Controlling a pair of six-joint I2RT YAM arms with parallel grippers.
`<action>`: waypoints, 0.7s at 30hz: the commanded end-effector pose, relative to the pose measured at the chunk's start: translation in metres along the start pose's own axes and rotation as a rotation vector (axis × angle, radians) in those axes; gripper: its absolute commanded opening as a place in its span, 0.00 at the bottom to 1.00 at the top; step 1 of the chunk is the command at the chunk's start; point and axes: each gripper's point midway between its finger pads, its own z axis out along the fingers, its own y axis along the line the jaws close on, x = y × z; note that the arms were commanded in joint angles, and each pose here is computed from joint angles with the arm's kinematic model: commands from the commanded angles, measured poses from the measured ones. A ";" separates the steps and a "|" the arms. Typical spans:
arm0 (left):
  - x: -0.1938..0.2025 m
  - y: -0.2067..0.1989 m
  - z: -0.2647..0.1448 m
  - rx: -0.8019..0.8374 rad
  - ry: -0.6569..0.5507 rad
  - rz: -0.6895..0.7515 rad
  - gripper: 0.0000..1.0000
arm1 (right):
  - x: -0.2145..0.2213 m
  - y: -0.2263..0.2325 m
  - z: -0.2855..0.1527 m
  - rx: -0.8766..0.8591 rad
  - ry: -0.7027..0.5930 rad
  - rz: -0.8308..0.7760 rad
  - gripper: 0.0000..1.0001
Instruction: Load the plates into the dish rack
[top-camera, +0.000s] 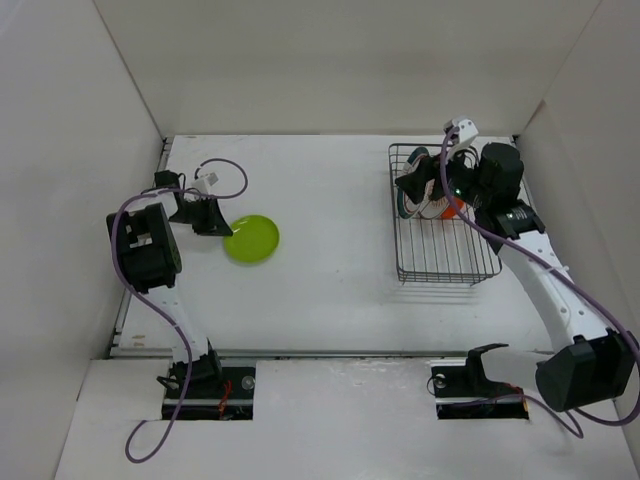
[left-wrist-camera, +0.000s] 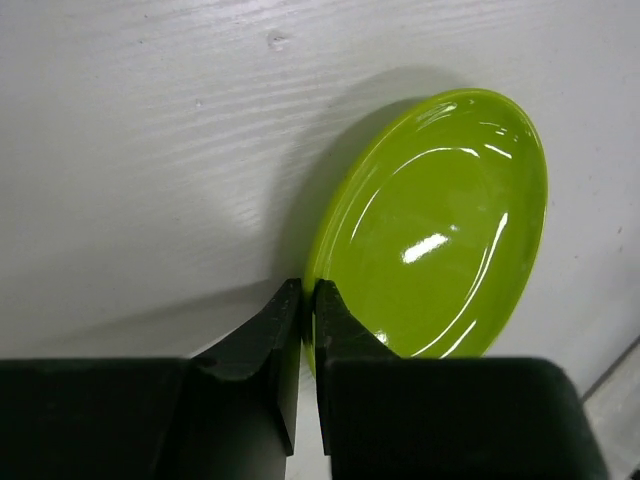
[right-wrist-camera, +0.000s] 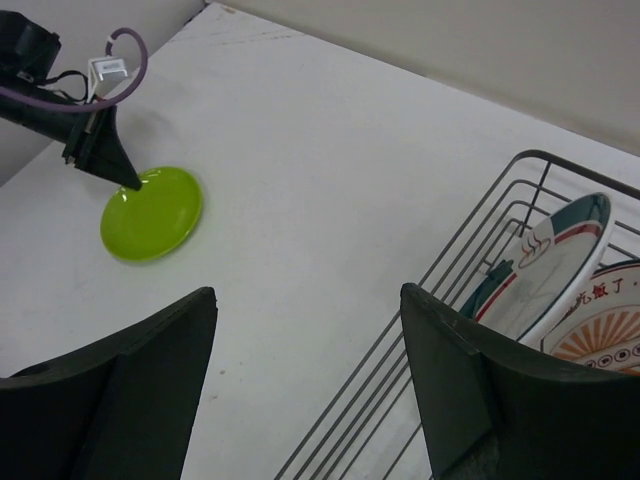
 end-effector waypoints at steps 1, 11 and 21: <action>0.029 0.007 0.008 -0.018 0.120 -0.067 0.00 | -0.008 0.013 0.009 -0.059 -0.047 -0.023 0.79; -0.033 -0.110 -0.079 0.330 -0.062 0.192 0.00 | 0.013 0.113 0.036 -0.398 0.007 -0.045 0.79; -0.041 -0.209 -0.154 0.369 -0.222 0.461 0.00 | 0.043 0.160 0.076 -0.609 0.041 0.020 0.79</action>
